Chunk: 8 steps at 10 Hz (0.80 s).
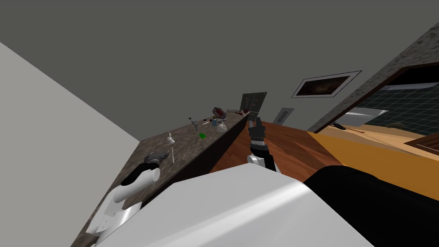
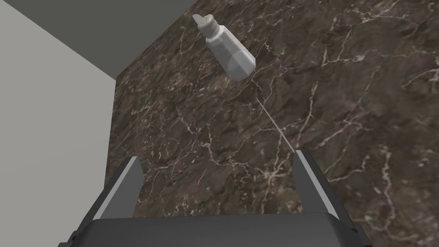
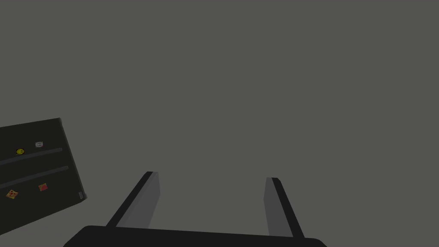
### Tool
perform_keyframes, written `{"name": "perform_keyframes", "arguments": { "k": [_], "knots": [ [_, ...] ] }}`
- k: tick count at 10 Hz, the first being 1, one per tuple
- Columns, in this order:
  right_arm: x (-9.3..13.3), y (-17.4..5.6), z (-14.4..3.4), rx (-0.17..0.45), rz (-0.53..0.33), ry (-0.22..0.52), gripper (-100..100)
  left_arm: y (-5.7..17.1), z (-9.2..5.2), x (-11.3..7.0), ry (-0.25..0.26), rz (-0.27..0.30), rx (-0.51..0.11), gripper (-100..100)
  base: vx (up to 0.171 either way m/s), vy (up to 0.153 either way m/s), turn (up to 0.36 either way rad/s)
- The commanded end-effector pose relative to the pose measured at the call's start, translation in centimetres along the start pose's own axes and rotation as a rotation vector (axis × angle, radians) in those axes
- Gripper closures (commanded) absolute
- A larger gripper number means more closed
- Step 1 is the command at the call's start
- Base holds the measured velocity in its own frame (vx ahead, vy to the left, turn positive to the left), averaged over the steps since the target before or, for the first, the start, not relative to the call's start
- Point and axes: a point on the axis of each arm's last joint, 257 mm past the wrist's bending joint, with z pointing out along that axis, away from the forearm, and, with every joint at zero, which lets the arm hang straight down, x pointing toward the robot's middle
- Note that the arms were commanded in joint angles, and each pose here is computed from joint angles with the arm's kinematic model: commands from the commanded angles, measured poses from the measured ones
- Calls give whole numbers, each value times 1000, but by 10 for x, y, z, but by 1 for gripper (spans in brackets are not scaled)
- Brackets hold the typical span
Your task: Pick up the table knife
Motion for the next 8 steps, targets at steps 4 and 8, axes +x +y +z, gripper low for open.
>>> {"name": "perform_keyframes", "arguments": {
  "k": [4, 8],
  "knots": [
    [0, 0, 0, 0, 0, 0, 0, -2, 11, -35, -125, -156, -26, -100, 27, -34, -20],
    [0, 0, 0, 0, 0, 0, 0, -2, 17, -58, -219, -277, -39, -100, 30, -32, -12]
  ]
}}
